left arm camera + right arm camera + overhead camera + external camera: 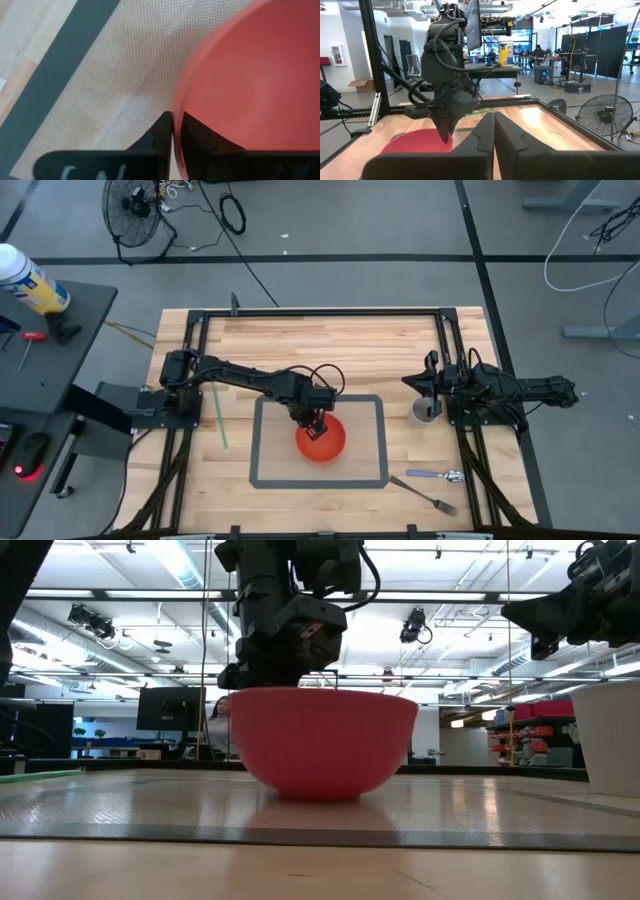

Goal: Pick & Place Utensil
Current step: Put the orange bowl in the middle of the placemat, then put the blue spoon into the orange bowl

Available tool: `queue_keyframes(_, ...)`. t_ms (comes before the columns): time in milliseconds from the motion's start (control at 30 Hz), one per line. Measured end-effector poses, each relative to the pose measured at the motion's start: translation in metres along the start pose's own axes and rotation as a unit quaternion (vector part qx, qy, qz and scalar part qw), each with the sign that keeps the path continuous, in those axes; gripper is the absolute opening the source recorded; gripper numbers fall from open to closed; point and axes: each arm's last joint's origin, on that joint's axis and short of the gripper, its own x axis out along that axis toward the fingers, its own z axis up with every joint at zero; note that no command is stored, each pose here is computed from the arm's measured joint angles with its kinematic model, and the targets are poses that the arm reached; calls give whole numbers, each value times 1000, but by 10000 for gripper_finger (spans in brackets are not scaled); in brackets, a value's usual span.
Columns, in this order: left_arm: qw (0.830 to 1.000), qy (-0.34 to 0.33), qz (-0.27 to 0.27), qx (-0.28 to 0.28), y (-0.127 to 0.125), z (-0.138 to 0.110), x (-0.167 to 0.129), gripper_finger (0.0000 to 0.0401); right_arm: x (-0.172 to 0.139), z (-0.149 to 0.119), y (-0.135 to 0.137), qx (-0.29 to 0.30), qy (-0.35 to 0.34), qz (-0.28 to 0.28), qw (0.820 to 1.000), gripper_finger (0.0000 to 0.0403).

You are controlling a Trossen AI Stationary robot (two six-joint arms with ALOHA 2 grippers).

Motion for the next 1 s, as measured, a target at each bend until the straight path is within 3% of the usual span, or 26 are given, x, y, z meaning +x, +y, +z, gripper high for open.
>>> queue_keyframes(400, 1000, 12, -10, -3, 2, 0, -4, 127, 0, 0, 0, 0, 0, 0, 1000, 13)
queue_keyframes(600, 999, -10, 37, 24, 11, 2, -52, 133, 0, 0, 0, 0, 0, 0, 1000, 13)
queue_keyframes(700, 995, -69, 70, 34, 14, -9, -96, 133, 0, 0, 0, 0, 0, 0, 1000, 13)
queue_keyframes(800, 982, -168, 74, 53, 9, -38, -143, 133, 0, 0, 0, 0, 0, 0, 1000, 13)
queue_keyframes(900, 956, -280, 57, 71, 1, -76, -177, 133, 0, 0, 0, 0, 0, 0, 1000, 13)
queue_keyframes(1000, 928, -360, 21, 93, -6, -115, -190, 132, 0, 0, 0, 0, 0, 0, 1000, 13)
